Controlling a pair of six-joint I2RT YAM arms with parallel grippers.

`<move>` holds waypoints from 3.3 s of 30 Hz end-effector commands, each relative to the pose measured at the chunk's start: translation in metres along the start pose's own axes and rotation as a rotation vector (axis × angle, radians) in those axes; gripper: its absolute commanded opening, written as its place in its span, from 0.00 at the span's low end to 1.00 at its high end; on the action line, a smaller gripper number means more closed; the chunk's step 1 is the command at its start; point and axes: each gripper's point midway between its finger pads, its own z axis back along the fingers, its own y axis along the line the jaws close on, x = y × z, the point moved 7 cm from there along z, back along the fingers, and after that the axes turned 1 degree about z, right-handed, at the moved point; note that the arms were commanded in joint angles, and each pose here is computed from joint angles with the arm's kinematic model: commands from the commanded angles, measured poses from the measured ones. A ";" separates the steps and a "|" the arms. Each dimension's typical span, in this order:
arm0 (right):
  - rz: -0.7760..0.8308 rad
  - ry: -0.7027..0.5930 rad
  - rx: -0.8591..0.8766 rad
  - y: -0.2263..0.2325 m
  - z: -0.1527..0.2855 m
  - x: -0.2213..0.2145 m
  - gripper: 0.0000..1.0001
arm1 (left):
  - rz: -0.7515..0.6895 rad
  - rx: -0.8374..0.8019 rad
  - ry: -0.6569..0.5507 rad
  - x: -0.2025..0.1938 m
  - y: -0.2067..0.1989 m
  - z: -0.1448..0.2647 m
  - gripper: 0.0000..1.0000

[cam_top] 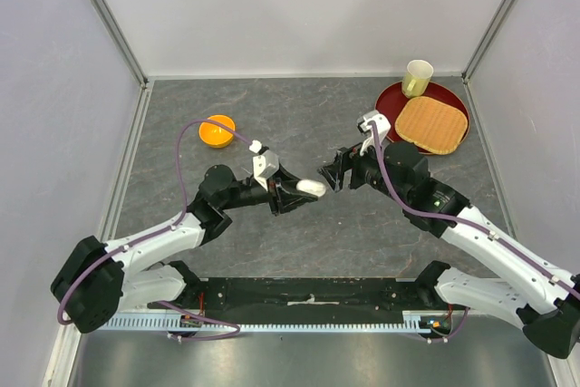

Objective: Insert the wireless bluetooth earbuds into the charging case
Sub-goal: Close the charging case, then place the charging case at the center of the board, then reset both arms

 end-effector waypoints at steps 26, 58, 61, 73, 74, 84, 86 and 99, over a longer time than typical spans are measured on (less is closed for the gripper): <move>-0.225 -0.160 -0.499 -0.075 0.016 0.015 0.93 | 0.496 0.434 0.199 -0.053 0.075 -0.040 0.02; -0.196 -0.139 -0.532 -0.088 0.028 0.013 0.95 | 0.716 0.656 0.479 -0.159 0.111 -0.036 0.43; -0.198 -0.138 -0.532 -0.088 0.029 0.013 0.95 | 0.698 0.667 0.497 -0.159 0.111 -0.032 0.49; -0.204 -0.136 -0.531 -0.088 0.031 0.012 0.95 | 0.603 0.765 0.500 -0.140 0.110 -0.014 0.86; -0.206 -0.135 -0.532 -0.088 0.031 0.012 0.95 | 0.591 0.779 0.508 -0.139 0.110 -0.012 0.87; -0.204 -0.124 -0.563 -0.093 0.029 0.006 0.95 | 0.390 0.911 0.399 -0.080 0.103 0.015 0.89; -0.200 -0.117 -0.582 -0.096 0.028 0.004 0.95 | 0.341 0.926 0.335 -0.059 0.099 0.021 0.89; -0.230 0.009 -0.777 -0.161 0.033 -0.037 0.97 | 0.286 1.029 0.064 -0.022 0.100 0.115 0.91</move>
